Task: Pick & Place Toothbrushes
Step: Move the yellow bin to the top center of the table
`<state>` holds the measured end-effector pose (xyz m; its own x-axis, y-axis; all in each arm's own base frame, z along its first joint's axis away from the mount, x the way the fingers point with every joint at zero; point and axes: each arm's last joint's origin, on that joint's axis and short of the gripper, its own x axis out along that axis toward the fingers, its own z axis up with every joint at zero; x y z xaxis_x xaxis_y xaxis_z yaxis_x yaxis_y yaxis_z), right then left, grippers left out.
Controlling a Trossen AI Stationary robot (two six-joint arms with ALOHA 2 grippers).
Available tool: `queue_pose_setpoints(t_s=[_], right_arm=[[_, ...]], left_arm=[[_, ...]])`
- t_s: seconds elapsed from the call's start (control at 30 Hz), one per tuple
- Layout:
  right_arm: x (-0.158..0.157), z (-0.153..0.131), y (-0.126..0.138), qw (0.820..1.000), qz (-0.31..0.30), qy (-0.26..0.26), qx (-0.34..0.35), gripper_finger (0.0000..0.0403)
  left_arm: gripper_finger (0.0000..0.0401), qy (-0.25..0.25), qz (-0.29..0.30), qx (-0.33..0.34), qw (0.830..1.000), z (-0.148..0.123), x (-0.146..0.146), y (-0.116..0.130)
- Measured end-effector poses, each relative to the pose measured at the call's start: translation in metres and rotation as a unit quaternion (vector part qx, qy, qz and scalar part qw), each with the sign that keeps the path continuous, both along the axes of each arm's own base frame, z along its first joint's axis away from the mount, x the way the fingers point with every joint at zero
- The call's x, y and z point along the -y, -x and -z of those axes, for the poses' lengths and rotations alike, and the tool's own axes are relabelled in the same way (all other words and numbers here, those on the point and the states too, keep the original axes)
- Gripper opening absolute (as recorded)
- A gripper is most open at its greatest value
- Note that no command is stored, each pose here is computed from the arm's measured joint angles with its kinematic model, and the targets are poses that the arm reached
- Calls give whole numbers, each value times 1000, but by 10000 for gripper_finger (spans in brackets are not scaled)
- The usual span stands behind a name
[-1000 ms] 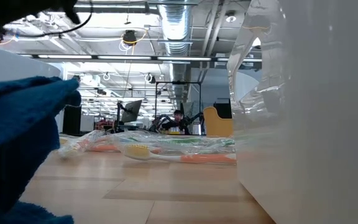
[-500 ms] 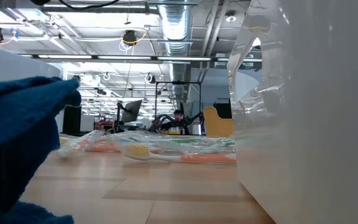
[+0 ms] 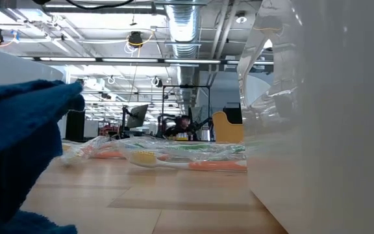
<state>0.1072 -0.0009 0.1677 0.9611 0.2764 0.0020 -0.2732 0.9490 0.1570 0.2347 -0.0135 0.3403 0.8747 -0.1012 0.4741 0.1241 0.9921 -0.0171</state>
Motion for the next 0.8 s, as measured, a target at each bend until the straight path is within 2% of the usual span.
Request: queue_pose_setpoints(t_s=[0.23,0.37,0.47,0.57,0.67,0.73,0.8], right_arm=[[0,-1,0,1000,0,1,7,161],[0,-13,1,997,3,12,72,161],[0,-28,4,988,4,28,151,161],[-1,-44,11,958,23,112,263,161],[-2,-61,22,906,54,183,378,161],[-3,-73,28,876,73,220,422,161],[-3,-84,31,856,91,249,444,161]], left_arm=[[4,18,18,3,1000,-1,4,1],[4,15,27,3,1000,-1,9,1],[4,15,28,4,999,-1,9,1],[4,15,27,5,999,-1,9,1],[4,16,28,23,999,-4,9,3],[4,16,27,45,998,-8,9,5],[4,9,23,61,998,-10,9,7]])
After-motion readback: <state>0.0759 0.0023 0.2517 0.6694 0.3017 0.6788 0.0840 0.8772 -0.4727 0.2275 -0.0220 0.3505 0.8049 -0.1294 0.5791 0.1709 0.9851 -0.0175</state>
